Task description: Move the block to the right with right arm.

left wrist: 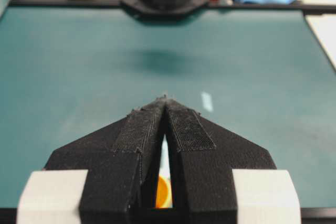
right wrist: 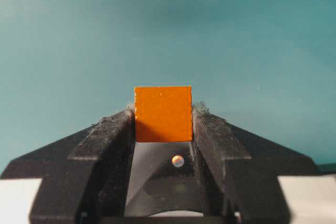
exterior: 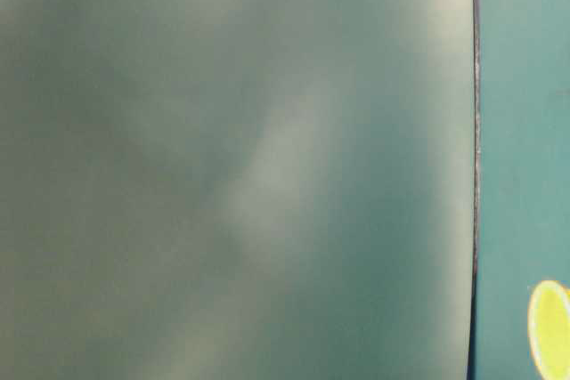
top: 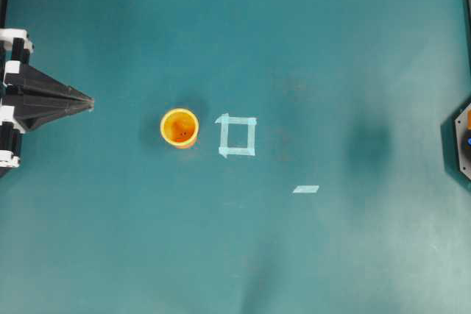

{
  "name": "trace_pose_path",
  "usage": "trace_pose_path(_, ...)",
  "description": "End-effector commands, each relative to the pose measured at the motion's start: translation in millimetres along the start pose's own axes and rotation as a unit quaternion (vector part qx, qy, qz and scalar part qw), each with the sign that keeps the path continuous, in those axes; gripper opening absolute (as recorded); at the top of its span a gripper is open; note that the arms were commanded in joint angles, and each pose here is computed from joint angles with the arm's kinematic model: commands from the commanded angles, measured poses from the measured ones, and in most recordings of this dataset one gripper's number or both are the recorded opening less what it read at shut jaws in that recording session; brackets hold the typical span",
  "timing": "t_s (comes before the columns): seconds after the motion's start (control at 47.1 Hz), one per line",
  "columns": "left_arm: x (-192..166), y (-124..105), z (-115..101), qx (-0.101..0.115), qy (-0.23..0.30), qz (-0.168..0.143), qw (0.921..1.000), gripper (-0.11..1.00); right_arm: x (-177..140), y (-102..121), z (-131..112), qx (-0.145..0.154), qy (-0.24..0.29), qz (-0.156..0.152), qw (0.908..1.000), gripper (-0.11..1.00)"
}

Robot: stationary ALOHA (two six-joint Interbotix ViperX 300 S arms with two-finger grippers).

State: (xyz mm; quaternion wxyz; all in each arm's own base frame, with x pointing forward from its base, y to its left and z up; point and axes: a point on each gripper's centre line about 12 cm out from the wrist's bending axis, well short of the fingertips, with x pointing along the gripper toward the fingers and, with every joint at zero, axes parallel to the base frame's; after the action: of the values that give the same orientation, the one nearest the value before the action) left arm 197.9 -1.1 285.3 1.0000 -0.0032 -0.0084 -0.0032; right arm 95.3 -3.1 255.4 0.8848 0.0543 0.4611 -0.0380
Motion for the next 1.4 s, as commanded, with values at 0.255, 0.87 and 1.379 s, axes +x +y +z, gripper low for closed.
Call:
trace_pose_path(0.255,3.1,-0.5,12.3,0.002,-0.017,-0.001,0.9999,0.00,-1.4,0.5,3.9,-0.001,-0.004,0.001,1.0000,0.40)
trace_pose_path(0.87,2.8,-0.5,13.4,0.001,-0.021,-0.001,0.9998,0.00,-0.1,0.4,2.5,-0.001,0.000,0.000,1.0000,0.40)
trace_pose_path(1.379,3.1,-0.5,13.1,0.001,-0.020,-0.001,0.9998,0.00,-0.1,0.4,2.3,-0.001,0.001,0.000,1.0000,0.40)
